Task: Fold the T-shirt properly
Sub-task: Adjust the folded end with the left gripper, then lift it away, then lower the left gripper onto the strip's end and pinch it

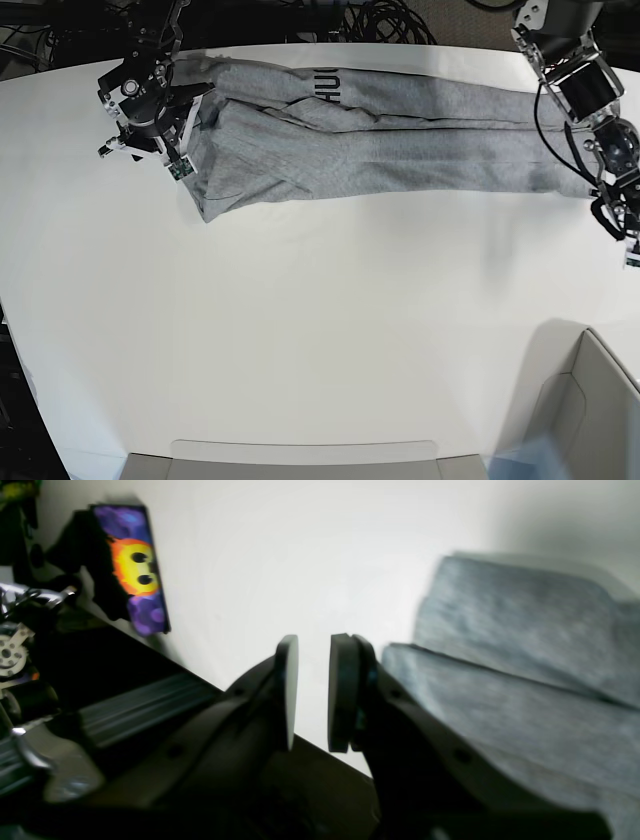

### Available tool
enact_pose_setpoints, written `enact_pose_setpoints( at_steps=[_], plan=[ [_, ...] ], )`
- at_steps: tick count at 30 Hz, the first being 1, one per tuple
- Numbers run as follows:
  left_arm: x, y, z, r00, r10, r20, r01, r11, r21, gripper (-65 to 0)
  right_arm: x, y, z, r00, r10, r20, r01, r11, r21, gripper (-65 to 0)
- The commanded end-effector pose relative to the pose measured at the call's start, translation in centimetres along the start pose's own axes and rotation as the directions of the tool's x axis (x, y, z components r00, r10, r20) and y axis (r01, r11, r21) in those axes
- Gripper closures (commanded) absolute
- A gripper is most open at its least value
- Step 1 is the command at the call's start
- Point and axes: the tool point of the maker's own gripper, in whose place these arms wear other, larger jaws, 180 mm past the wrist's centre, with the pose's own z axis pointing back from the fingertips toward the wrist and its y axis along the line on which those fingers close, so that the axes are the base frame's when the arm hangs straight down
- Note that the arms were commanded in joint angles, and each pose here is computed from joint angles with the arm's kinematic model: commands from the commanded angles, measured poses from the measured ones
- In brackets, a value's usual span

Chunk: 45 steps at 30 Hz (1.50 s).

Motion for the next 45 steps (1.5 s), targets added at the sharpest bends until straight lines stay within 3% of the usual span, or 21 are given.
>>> enact_pose_setpoints(
  at_steps=[1,5,13,18,21,23,25,29,34,36,39,42,45],
  plan=[
    [0.5,1.2,0.6,1.0,0.007,0.018,-0.008,0.999,0.048,-10.3,0.6,-0.2,0.3,1.0,0.013,0.024,-0.013,1.0,-0.004,-23.4],
    [0.7,0.9,0.6,0.999,-0.024,0.047,0.02,0.995,0.095,0.0,0.7,-0.2,0.3,1.0,0.013,0.025,-0.013,1.0,-0.005,-23.4],
    [2.2,-2.2,0.5,0.99,-0.082,0.112,0.07,0.991,0.113,0.0,0.5,-0.3,0.3,1.0,0.015,0.02,-0.015,1.0,-0.005,-23.4],
    [2.2,-1.4,1.3,0.999,-0.03,0.041,0.025,0.992,0.121,0.0,0.6,-0.3,0.3,1.0,0.014,0.022,-0.014,1.0,-0.007,-23.4],
    [2.5,-2.9,1.2,1.0,0.013,-0.02,-0.013,1.0,0.015,0.0,0.5,-0.4,0.3,1.0,0.017,0.021,-0.016,1.0,-0.009,-23.4],
    [3.5,-4.2,0.5,0.999,0.042,0.015,-0.04,0.992,-0.116,0.0,0.5,-0.5,0.3,1.0,0.016,0.02,-0.016,1.0,-0.011,-23.4],
    [4.7,-6.3,-0.1,0.993,0.09,0.079,-0.064,0.956,-0.287,0.0,0.3,-0.4,0.3,1.0,0.016,0.015,-0.016,1.0,-0.009,-23.4],
    [5.0,-8.5,-1.5,0.974,0.204,0.098,-0.112,0.811,-0.574,0.0,-0.2,-0.4,0.3,1.0,0.016,0.003,-0.016,1.0,-0.011,-23.4],
    [3.7,-7.0,-1.0,0.928,0.361,0.092,-0.164,0.618,-0.769,0.0,-1.2,-1.6,0.4,0.997,0.05,-0.052,-0.053,0.997,-0.061,-23.4],
    [3.7,-5.8,0.0,0.905,0.411,0.11,-0.158,0.565,-0.81,0.0,-0.8,-1.9,0.4,0.998,0.051,-0.046,-0.054,0.996,-0.071,-23.4],
    [3.4,-4.1,0.7,0.89,0.44,0.123,-0.153,0.541,-0.827,-2.0,-0.3,-1.9,0.4,0.998,0.047,-0.034,-0.049,0.996,-0.071,-23.4],
    [2.1,-3.7,-0.1,0.903,0.418,0.103,-0.17,0.566,-0.807,-15.2,-0.2,-1.8,0.4,0.999,0.044,-0.031,-0.046,0.997,-0.067,-23.4],
    [0.2,-3.4,-2.0,0.905,0.416,0.093,-0.205,0.617,-0.76,-24.5,-0.2,-1.8,0.4,0.999,0.044,-0.031,-0.046,0.997,-0.067,-23.4]
  ],
)
